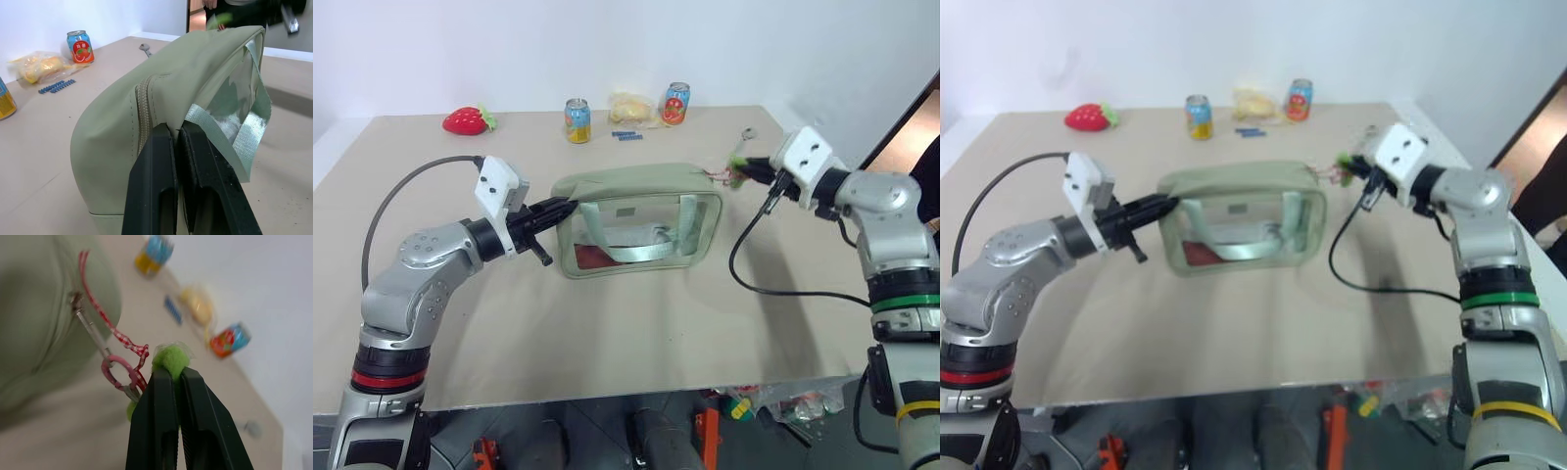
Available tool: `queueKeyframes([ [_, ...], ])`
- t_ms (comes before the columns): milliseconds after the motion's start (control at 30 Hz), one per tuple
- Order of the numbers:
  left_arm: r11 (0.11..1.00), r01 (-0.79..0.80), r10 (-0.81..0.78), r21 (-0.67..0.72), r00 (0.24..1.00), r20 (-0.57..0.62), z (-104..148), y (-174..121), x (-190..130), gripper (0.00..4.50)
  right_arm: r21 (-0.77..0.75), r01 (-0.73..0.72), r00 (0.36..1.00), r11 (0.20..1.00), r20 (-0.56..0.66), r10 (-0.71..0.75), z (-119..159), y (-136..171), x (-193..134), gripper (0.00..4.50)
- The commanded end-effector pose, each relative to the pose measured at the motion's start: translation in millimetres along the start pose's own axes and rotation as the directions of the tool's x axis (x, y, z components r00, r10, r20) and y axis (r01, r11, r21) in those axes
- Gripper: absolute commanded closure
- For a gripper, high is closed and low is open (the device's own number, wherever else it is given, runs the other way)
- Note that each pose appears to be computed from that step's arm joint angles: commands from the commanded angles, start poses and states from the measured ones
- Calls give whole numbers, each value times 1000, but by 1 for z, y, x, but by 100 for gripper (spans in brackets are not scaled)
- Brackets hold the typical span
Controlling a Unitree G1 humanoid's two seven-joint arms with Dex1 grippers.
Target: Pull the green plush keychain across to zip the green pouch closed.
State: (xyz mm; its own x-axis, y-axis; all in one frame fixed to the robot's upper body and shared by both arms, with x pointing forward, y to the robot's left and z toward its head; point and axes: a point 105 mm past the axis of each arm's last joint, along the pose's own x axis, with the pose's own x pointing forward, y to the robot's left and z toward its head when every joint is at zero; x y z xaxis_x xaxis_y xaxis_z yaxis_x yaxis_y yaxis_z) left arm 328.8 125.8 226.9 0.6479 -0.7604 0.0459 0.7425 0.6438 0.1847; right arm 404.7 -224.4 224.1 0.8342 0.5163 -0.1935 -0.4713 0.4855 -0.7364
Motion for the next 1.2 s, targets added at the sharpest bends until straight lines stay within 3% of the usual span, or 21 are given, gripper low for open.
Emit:
queueKeyframes([
  [33,998,-32,30,45,999,41,12,4,-3,450,-9,10,1000,1000,-29,-10,-3,11,3,447],
  [400,998,-42,40,46,998,49,15,4,-3,450,50,-55,997,997,-43,57,-12,76,28,447],
  [667,1000,-12,11,10,999,41,13,0,-4,450,92,-8,1000,996,-3,9,-7,65,27,447],
  [700,1000,-8,8,-2,999,42,13,0,-4,450,125,-3,1000,992,17,1,-4,61,26,385],
  [900,1000,14,-13,-17,998,68,29,7,-14,242,277,23,990,961,128,-61,21,22,2,188],
  [1067,995,-38,54,-92,983,175,56,22,-34,80,349,18,982,937,170,-82,34,3,-29,22],
  [1133,990,-68,89,-120,979,184,57,26,-43,9,385,-4,980,923,185,-74,37,4,-42,0],
  [1200,986,-109,128,-125,979,157,51,30,-51,1,415,-30,980,910,193,-55,37,10,-54,0],
])
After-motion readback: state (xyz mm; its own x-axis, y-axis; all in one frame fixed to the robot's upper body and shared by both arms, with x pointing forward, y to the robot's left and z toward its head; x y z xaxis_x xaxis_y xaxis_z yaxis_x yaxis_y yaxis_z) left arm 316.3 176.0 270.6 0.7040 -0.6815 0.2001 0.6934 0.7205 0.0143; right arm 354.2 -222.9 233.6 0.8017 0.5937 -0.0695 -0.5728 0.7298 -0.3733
